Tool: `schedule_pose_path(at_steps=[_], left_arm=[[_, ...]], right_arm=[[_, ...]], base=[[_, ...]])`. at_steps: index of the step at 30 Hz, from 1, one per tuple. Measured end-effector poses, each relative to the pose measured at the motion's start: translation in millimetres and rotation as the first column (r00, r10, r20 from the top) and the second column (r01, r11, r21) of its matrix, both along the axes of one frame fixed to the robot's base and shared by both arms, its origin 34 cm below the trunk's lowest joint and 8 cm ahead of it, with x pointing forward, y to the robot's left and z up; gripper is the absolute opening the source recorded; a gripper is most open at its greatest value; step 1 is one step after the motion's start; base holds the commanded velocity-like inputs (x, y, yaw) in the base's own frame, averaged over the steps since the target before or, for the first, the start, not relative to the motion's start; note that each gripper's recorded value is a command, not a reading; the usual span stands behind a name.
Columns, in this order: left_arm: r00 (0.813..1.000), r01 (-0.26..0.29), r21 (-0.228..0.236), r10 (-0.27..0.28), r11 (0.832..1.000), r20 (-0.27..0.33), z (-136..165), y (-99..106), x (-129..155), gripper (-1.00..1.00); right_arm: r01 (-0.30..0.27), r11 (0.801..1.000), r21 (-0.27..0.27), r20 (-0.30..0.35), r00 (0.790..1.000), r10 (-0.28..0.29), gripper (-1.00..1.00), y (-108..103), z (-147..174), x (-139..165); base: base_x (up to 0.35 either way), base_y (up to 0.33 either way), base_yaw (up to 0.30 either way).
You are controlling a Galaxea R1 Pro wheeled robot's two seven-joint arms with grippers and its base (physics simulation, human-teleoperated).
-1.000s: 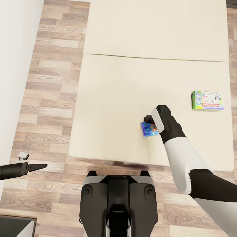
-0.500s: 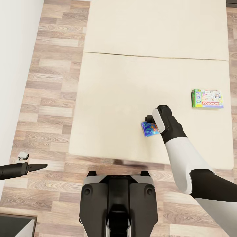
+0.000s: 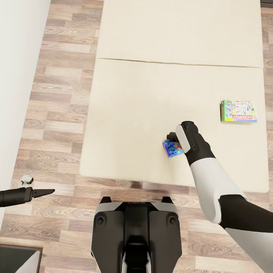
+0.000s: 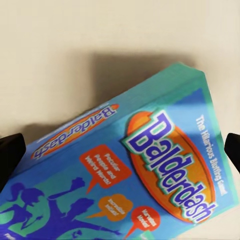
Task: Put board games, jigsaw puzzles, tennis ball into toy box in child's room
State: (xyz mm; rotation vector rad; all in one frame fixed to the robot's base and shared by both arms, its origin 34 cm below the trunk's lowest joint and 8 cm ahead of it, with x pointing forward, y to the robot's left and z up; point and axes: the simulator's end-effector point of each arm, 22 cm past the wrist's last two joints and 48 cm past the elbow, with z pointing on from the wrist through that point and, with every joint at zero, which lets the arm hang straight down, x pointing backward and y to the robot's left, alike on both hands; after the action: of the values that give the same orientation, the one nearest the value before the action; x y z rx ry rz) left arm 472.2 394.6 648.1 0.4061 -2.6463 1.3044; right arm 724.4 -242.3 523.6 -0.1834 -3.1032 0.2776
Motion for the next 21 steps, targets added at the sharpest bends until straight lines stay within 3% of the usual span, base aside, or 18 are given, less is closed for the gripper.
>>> schedule_pose_path(at_steps=[21], left_arm=[[1.000, -0.001, -0.001, 0.001, 1.000, 0.000, -0.1, -0.6, -0.1, 1.00]], right_arm=[[0.009, 1.000, -0.005, 0.023, 1.000, -0.009, 1.00, -2.0, 0.2, 5.1]], base=[[-0.003, -0.041, 0.000]])
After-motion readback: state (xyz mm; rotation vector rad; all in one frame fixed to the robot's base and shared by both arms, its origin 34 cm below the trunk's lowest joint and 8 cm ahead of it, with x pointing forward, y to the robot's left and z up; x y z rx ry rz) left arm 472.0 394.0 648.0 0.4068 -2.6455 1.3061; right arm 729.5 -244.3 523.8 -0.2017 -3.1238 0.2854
